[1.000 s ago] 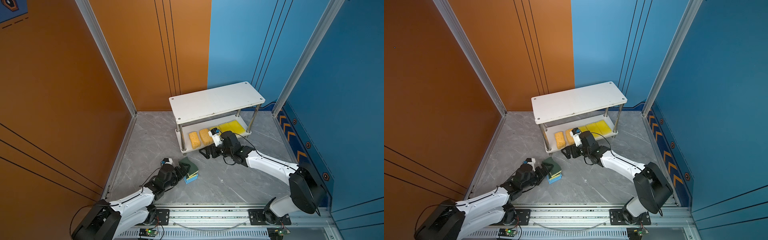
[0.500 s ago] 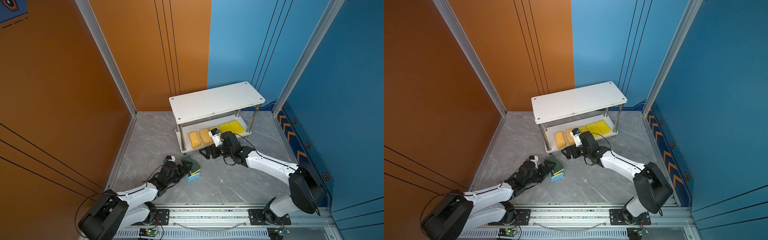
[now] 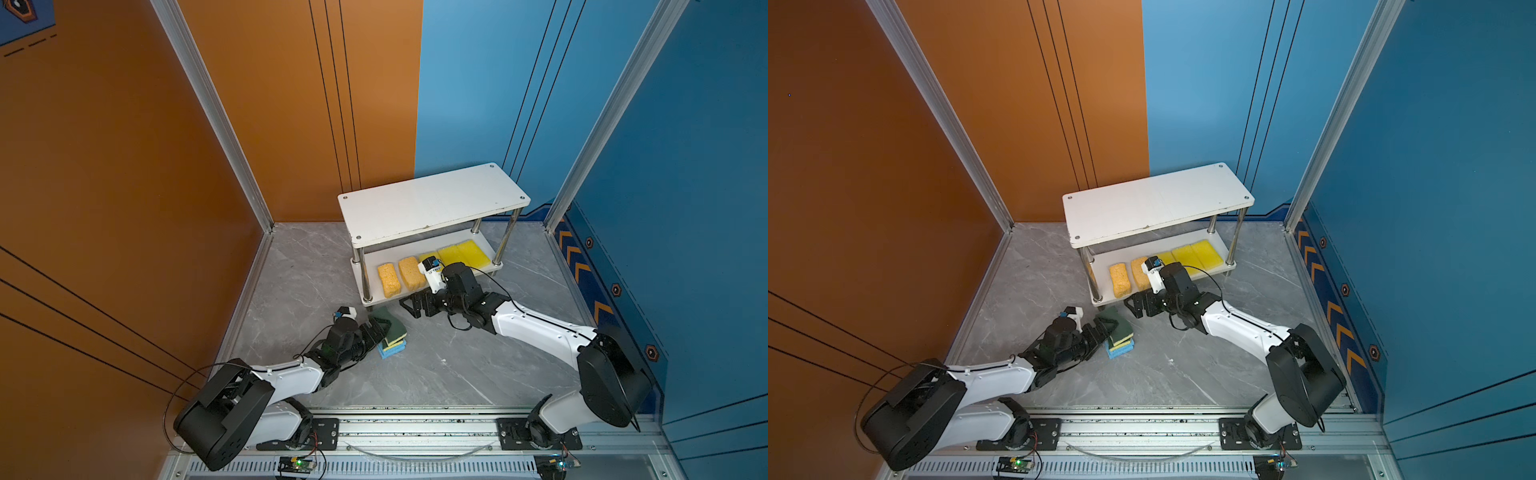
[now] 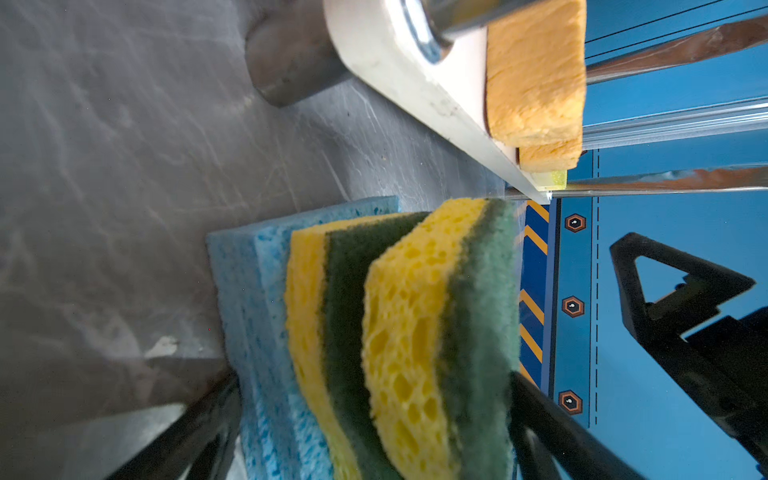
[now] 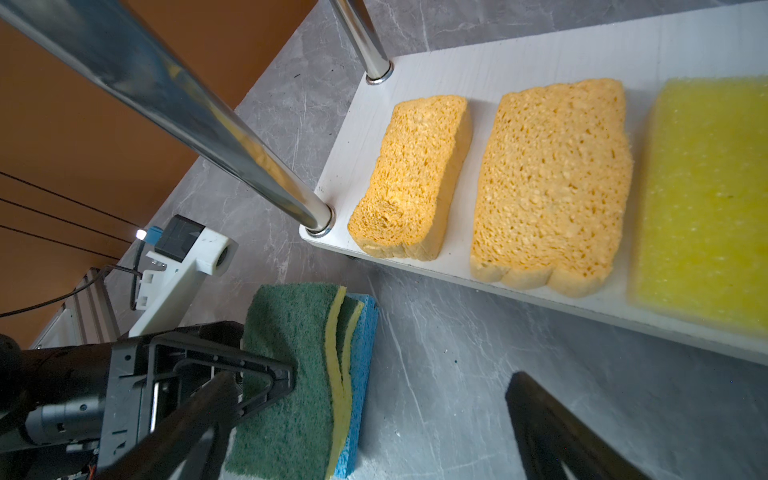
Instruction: Place and organize the cleaning sponges onto the shelf
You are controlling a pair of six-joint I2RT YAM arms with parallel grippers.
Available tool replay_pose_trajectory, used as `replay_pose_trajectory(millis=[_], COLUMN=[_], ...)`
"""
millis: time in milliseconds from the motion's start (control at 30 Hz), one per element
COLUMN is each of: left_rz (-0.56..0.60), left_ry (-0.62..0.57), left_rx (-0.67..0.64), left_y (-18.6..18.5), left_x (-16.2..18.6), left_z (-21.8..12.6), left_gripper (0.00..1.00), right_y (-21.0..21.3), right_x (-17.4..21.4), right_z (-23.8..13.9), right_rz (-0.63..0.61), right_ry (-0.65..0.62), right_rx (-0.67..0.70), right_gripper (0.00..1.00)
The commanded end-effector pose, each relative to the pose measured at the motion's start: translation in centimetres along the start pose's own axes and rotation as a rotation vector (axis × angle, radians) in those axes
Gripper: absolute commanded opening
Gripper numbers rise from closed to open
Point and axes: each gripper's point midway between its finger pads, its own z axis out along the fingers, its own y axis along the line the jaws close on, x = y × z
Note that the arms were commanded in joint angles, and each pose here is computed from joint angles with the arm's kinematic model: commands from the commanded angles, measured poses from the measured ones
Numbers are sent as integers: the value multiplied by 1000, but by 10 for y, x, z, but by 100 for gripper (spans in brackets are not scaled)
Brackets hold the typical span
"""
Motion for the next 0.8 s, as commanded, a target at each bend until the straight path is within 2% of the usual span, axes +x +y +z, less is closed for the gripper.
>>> replay_pose_trajectory(millis=[0,167,667,767], left_rz=[19,8,39,40], left_ry=[-2,-4,-18,-27], left_rx=[44,14,84,60], left_y=[-15,-9,-33,-27], left_x=[-2,-4,-10,-11], left_z=[-2,-8,-29,-36], left_gripper=[98,98,97,98], right_y=[-4,-3,5,9], right_x=[1,0,3,8], right_z=[-3,-5,-8,-8], right_rz=[5,-3,-18,-21], right_ry=[1,1,20,30], right_rx=[12,12,-17,-17], right_gripper=[100,100,100,100])
